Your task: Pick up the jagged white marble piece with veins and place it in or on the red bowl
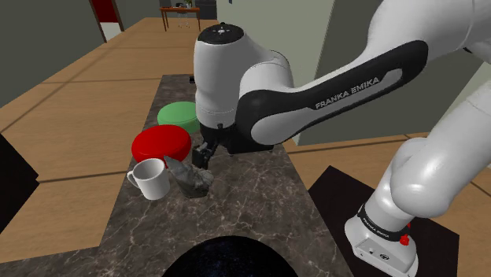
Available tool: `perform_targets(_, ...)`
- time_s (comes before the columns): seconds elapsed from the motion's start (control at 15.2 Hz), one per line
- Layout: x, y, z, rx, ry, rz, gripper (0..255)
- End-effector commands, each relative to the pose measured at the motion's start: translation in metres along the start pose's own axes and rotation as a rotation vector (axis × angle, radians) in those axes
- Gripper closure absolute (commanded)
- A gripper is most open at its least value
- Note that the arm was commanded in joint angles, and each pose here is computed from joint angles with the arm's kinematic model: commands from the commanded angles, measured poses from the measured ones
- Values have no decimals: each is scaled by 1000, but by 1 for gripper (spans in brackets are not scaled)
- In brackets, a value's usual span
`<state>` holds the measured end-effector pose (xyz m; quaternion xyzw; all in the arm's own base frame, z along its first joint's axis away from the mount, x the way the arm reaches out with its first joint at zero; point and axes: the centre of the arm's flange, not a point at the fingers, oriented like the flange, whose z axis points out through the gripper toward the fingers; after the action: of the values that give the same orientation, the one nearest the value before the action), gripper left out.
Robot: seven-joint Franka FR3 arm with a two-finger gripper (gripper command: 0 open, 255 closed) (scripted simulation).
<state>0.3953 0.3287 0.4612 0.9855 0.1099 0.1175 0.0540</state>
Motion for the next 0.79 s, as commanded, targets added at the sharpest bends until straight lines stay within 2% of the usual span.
perform_targets(0.0,11,-21,7,-2,25,-14,0)
perform_targets(0.26,28,-66,21,-8,72,-43,0)
perform_targets(0.73,32,-69,54,-8,75,-45,0)
